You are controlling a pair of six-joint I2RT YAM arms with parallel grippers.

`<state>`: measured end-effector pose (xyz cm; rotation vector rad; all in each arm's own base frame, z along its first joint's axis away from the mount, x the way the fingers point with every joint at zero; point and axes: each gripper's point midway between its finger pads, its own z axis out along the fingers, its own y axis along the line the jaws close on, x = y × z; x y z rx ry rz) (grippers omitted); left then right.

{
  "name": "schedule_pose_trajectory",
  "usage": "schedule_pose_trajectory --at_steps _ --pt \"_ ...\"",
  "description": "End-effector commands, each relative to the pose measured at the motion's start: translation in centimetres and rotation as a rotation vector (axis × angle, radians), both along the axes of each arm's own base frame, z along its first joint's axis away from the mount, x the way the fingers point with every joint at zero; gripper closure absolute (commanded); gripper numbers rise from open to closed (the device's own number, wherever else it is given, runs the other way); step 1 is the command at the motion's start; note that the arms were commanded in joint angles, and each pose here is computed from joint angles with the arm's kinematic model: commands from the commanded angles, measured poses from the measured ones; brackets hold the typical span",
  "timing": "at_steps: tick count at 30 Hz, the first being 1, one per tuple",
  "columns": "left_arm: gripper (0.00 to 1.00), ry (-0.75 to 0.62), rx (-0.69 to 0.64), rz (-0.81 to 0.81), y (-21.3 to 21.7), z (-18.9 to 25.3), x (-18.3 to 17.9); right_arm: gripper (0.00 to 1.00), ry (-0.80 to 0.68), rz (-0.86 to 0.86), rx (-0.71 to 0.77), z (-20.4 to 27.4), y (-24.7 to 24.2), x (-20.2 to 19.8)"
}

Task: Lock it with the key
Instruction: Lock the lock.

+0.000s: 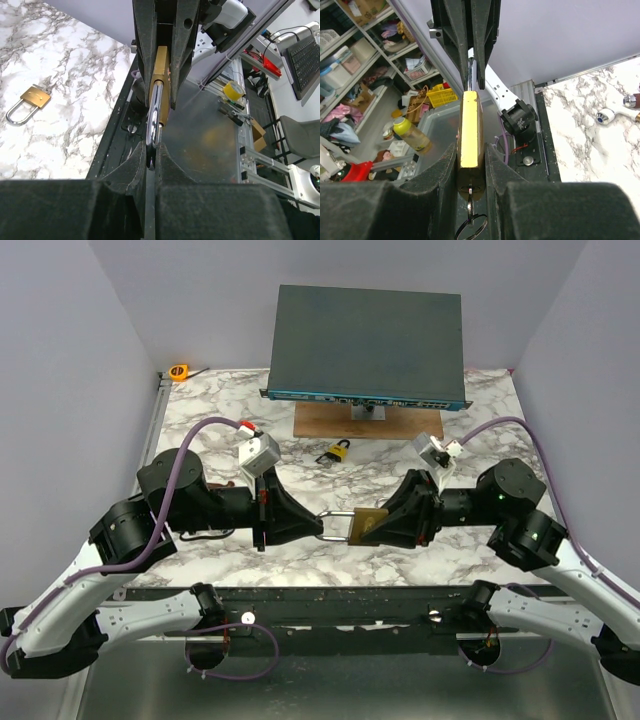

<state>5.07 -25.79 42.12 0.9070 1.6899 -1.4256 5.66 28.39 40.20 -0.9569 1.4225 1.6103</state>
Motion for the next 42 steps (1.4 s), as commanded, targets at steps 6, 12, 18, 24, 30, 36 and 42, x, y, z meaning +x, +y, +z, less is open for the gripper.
schedule_pose_trajectory --at_steps 6,12,18,24,30,36,42 --pt "1.00 0.016 -0.016 0.032 -1.2 -0.5 1.2 0.99 -0.024 -0.047 0.144 3.3 0.8 1.3" --pt "1.00 0.048 -0.021 0.052 -2.2 -1.1 2.0 0.99 0.005 -0.075 0.135 2.5 1.7 2.5" --pt "1.00 0.068 -0.048 0.061 -2.8 -0.8 2.4 0.99 0.016 -0.121 0.136 2.4 2.2 3.6" --pt "1.00 0.104 -0.041 0.076 -3.5 -1.9 2.9 0.99 0.050 -0.190 0.136 2.2 2.8 5.3" --pt "1.00 0.123 -0.032 0.082 -3.8 -2.9 3.1 0.99 0.079 -0.225 0.138 2.1 3.6 6.6" --pt "1.00 0.142 -0.022 0.061 -4.2 -3.6 2.8 0.99 0.076 -0.229 0.145 2.4 4.3 7.1" --pt "1.00 0.167 -0.029 0.024 -4.5 -4.1 2.1 0.99 0.062 -0.234 0.160 2.6 4.8 7.7"
